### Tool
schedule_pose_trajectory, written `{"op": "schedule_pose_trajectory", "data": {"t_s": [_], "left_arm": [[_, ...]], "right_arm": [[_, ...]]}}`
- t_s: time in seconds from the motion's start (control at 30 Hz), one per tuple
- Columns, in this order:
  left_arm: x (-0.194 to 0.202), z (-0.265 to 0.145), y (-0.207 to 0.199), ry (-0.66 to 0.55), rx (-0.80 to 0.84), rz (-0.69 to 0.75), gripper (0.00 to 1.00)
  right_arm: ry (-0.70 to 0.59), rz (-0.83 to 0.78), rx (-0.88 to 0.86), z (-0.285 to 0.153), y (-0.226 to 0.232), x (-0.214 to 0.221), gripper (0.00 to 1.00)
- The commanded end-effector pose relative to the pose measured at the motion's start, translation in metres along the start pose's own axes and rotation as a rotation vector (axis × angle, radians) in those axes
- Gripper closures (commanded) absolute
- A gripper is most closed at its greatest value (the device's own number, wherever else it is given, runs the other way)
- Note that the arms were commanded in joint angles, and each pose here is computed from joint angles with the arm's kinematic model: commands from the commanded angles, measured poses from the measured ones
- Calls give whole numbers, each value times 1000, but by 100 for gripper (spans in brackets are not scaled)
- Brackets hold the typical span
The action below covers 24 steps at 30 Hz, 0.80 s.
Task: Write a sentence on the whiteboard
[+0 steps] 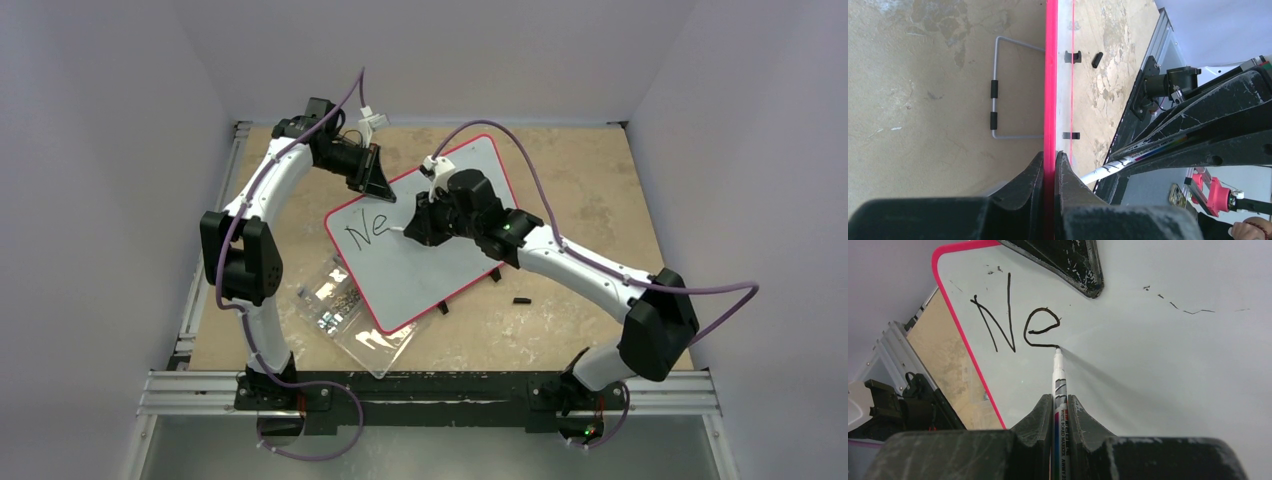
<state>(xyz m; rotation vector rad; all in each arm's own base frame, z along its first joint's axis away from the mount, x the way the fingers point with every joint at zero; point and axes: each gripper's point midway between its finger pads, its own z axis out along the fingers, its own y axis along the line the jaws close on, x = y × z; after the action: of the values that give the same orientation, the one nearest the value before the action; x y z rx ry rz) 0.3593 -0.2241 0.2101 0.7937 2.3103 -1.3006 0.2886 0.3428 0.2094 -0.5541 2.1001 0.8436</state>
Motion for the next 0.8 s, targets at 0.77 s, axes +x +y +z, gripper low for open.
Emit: {"op": "schedule_pose_trajectory", "data": {"t_s": [0.77], "left_arm": [[8,3,-12,53,-38,90,100]], "right_arm": [[-134,12,-91,-16,12,-71,100]]}}
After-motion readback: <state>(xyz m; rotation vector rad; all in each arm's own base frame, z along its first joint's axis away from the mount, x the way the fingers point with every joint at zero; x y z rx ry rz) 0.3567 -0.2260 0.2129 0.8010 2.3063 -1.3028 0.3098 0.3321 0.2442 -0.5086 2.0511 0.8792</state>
